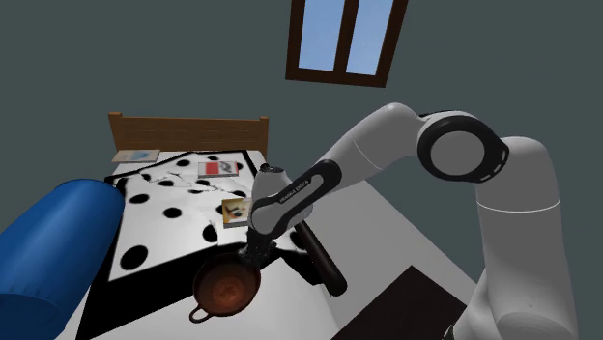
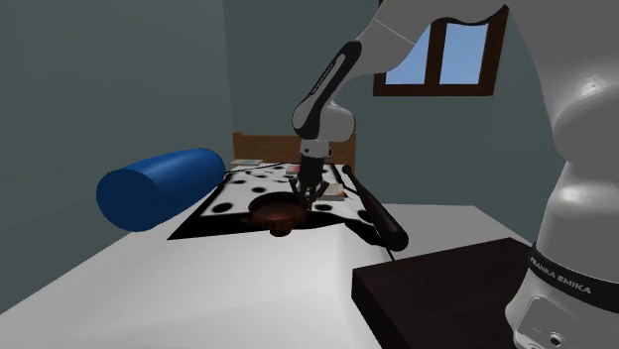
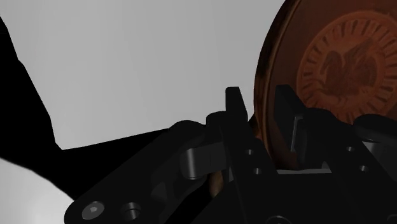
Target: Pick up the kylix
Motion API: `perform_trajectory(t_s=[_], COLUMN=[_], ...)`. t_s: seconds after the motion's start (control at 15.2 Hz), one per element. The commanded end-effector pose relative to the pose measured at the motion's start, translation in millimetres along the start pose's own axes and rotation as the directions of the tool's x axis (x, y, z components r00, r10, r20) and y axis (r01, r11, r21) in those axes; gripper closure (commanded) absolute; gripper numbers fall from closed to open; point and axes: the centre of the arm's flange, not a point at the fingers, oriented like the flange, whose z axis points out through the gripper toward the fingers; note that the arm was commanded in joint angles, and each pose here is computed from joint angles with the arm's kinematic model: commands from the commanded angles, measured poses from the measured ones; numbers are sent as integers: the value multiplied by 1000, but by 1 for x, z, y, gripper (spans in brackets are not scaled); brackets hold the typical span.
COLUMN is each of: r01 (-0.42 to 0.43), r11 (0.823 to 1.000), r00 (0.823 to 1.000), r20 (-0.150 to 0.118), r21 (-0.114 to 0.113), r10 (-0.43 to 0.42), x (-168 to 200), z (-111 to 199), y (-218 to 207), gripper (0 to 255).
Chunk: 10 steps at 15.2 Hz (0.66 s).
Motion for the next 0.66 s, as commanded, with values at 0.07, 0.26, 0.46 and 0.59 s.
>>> perform_trajectory(t_s=[0.07,0.26,0.46,0.59], r01=[0,0,0,0], r11=[1000,1000,1000,1000], r00=[1000,1000,1000,1000], r20=[-1,-1,-1,-1], r21=[1,1,1,1], r10=[0,0,0,0], x=[-1,-1,-2,-2], z=[-16,-31,-47,-48], y=[-3,-6,-8,-8], gripper=[255,255,255,255])
